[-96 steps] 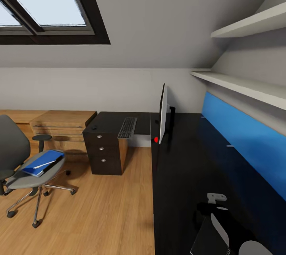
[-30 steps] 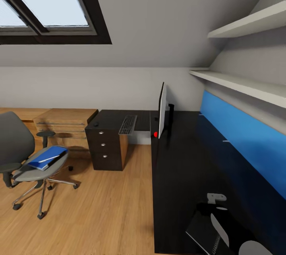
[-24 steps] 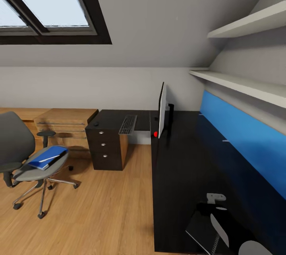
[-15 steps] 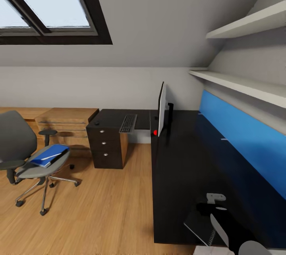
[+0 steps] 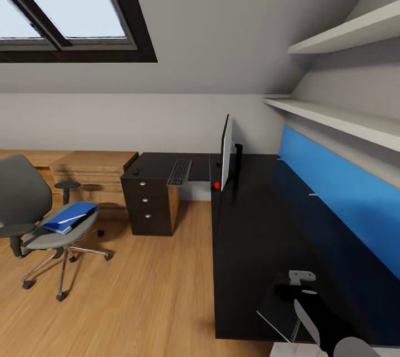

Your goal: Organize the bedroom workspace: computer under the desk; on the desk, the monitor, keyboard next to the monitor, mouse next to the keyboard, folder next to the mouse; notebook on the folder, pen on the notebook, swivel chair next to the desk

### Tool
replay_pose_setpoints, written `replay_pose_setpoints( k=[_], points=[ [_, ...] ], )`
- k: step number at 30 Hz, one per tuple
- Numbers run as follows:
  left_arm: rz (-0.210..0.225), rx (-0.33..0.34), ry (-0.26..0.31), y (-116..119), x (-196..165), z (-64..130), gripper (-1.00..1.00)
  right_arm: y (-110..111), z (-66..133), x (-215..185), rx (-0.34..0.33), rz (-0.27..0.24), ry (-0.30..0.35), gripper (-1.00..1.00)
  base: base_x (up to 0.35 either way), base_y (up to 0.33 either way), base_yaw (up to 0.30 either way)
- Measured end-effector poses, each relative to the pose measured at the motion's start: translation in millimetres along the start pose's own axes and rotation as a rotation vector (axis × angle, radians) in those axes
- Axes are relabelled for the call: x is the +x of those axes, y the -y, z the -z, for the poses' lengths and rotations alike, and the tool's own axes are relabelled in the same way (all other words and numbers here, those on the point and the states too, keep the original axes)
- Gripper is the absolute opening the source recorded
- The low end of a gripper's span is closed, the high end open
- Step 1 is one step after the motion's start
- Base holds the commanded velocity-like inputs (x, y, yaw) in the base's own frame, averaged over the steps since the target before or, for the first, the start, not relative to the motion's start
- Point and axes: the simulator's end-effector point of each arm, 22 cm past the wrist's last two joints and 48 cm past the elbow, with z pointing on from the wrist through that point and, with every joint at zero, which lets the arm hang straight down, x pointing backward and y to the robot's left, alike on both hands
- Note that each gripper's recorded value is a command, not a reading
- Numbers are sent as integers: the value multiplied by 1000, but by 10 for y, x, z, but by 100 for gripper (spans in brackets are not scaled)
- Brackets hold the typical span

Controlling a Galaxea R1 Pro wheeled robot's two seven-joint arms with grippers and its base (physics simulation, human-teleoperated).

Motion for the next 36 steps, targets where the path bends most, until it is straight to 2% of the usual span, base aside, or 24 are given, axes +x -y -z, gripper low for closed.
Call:
replay_pose_setpoints(
  k=[16, 24, 36],
  points=[
    [-3, -3, -7, -14, 31, 1, 100, 4, 1, -11, 1, -1, 4, 100, 82, 0, 0],
    [-6, -7, -15, -36, 69, 3, 100, 9, 2, -12, 1, -1, 4, 100, 186, 0, 0],
    [-3, -13, -16, -48, 70, 0, 100, 12, 0, -9, 2, -1, 2, 100, 22, 0, 0]
  ],
)
